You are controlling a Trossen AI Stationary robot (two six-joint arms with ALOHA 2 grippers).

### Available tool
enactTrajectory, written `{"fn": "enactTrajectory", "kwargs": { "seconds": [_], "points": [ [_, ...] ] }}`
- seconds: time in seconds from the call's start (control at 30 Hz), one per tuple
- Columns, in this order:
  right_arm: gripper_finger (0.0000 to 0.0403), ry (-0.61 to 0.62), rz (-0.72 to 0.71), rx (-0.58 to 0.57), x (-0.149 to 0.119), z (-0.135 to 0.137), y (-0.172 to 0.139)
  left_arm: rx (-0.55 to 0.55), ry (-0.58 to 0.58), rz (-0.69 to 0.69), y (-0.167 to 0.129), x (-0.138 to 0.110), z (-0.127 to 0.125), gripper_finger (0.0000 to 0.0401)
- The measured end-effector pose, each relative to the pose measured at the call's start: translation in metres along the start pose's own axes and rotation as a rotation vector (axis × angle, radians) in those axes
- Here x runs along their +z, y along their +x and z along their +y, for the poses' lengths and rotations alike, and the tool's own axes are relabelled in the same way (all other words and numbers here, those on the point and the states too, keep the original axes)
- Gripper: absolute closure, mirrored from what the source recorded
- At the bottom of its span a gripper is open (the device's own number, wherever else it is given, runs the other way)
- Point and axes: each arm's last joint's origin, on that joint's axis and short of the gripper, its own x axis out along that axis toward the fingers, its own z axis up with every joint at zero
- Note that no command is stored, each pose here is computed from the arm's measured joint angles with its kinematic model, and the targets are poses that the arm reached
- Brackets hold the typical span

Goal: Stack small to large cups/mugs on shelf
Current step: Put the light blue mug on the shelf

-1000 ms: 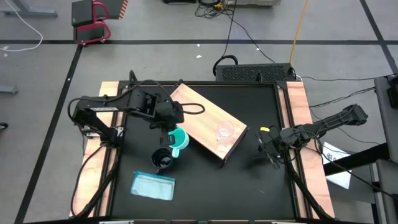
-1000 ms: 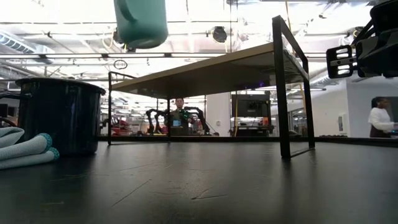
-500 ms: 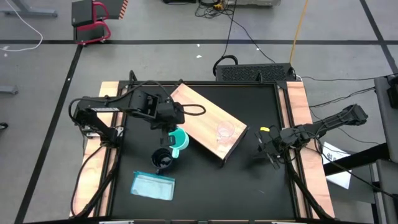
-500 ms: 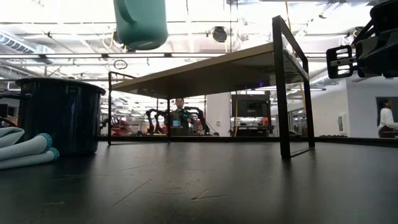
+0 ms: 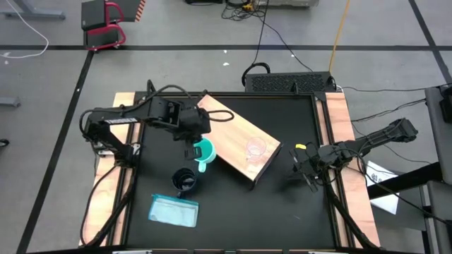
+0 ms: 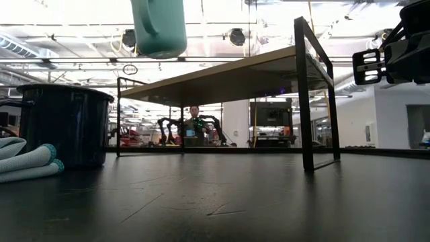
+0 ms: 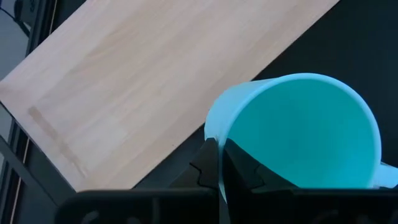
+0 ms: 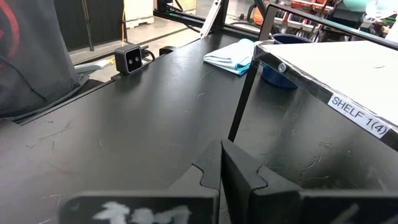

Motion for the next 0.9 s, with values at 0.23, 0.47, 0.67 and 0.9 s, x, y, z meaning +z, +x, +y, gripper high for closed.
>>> {"fn": "enactTrajectory", "kwargs": {
  "seconds": [0.23, 0.47, 0.67, 0.9],
  "points": [
    [0.0403, -0.001, 0.0, 0.0, 0.0, 0.0, 0.0, -0.008, -0.004, -0.057, -0.011, 0.007, 0.01, 0.0398],
    [0.0403, -0.002, 0.0, 0.0, 0.0, 0.0, 0.0, -0.019, 0.055, -0.136, -0.02, 0.033, 0.006, 0.0398],
    [0.0403, 0.001, 0.007, 0.002, -0.001, 0.0, 0.0, -0.004, 0.109, -0.102, -0.018, 0.055, 0.009, 0.0398],
    [0.0403, 0.001, 0.01, 0.002, -0.001, 0.0, 0.0, -0.028, 0.132, -0.042, -0.003, 0.065, 0.017, 0.0398]
  ]
}}
